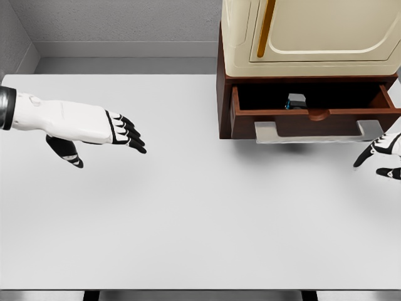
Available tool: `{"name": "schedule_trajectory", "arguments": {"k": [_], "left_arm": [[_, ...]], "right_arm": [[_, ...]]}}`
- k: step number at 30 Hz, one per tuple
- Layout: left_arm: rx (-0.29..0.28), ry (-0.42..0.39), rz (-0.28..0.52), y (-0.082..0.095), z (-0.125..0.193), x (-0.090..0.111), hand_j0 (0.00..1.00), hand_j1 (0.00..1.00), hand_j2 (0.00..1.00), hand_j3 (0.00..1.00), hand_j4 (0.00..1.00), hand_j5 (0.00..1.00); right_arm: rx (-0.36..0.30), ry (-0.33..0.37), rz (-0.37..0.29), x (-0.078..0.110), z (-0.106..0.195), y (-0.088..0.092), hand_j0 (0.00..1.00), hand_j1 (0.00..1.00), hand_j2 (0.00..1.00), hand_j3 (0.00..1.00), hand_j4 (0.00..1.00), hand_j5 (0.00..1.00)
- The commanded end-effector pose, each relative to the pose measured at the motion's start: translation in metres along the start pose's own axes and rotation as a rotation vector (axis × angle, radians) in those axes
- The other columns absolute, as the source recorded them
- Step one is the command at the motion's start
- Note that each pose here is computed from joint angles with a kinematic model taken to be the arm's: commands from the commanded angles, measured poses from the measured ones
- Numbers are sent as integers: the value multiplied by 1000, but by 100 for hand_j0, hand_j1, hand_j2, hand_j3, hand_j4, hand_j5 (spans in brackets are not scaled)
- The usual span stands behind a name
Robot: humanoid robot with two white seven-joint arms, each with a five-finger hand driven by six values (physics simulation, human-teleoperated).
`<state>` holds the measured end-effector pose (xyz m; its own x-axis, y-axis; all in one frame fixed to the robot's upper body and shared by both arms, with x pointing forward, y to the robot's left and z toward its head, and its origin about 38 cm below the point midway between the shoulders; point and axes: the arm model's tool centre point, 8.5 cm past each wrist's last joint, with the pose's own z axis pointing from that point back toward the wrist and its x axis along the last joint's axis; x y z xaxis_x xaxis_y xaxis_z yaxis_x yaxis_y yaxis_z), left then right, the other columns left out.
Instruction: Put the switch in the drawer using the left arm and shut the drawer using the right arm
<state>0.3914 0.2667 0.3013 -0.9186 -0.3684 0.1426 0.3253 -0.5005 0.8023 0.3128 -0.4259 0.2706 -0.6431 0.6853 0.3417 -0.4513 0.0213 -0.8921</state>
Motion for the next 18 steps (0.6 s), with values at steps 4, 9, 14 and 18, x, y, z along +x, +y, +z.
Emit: {"name": "schedule_trajectory", "arguments": {"k": [4, 9, 14, 18], "left_arm": [[3, 1, 5, 0, 0, 0, 100, 100, 100, 100, 100, 100], [3, 1, 5, 0, 0, 0, 100, 100, 100, 100, 100, 100], [3, 1, 5, 0, 0, 0, 100, 100, 100, 100, 100, 100], [4, 1, 4, 1, 0, 0, 100, 100, 100, 100, 100, 100]], "right_arm": [[26, -18, -43, -5, -14, 11, 60, 60, 60, 60, 60, 60], [35, -8, -54, -9, -14, 16, 60, 60, 60, 60, 60, 60], [20, 10, -53, -15, -11, 11, 60, 60, 60, 60, 60, 60], [31, -12, -56, -15, -23, 12, 61, 61, 61, 61, 61, 61]]}}
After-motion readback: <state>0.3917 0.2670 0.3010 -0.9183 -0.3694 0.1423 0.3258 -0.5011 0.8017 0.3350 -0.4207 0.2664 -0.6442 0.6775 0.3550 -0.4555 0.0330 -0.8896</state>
